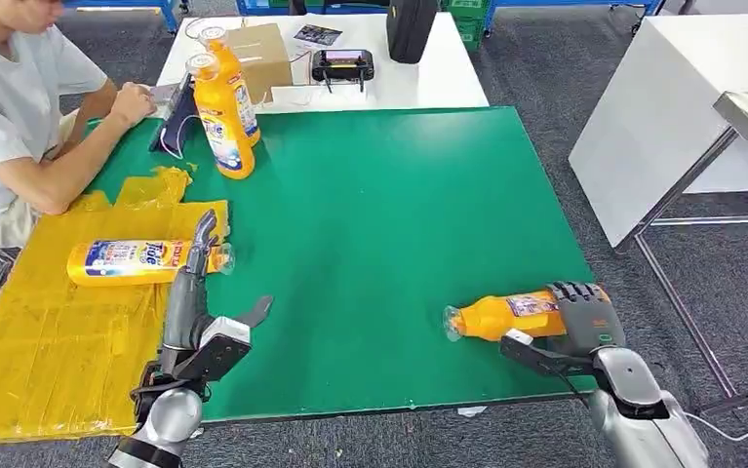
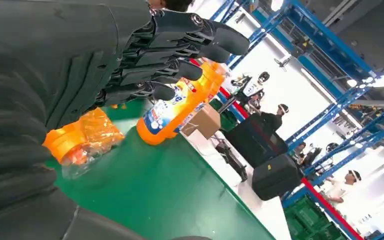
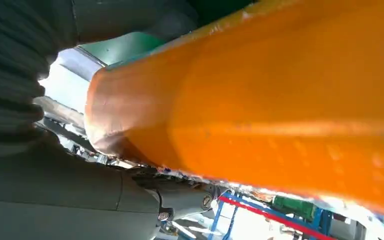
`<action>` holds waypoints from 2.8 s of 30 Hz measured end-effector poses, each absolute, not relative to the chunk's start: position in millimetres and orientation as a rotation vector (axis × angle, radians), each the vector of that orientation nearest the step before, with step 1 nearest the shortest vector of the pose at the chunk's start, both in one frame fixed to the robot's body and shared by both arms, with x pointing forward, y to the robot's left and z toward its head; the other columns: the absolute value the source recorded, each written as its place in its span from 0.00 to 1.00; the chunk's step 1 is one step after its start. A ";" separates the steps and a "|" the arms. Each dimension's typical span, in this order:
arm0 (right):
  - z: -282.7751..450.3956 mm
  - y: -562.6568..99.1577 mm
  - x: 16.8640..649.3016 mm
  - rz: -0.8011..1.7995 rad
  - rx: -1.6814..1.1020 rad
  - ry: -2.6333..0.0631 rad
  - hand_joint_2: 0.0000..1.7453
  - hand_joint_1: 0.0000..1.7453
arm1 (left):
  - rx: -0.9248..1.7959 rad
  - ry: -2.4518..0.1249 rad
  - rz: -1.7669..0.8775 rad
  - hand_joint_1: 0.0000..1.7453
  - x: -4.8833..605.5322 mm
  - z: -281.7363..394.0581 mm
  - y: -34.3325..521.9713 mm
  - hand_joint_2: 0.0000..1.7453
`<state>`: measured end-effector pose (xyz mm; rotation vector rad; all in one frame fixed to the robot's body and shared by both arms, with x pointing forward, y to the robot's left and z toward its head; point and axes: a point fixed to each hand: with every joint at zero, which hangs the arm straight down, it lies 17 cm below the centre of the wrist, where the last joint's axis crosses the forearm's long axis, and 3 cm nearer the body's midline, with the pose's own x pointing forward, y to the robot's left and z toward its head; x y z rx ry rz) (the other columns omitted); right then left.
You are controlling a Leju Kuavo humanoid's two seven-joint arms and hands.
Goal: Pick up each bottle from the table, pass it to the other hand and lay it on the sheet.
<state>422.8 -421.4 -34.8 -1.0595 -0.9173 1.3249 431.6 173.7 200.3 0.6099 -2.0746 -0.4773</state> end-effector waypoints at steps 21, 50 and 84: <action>172.6 -287.6 403.7 0.332 -0.930 -1.851 1.00 1.00 | 0.341 -2.040 -0.543 0.00 407.1 184.3 127.6 1.00; 134.4 -27.2 405.5 0.715 -0.134 -1.858 1.00 1.00 | 0.107 -2.126 -0.622 0.00 395.7 211.7 65.7 1.00; 102.0 12.8 398.5 0.899 -0.120 -1.808 1.00 1.00 | 0.003 -2.122 -0.565 1.00 395.2 212.8 67.9 1.00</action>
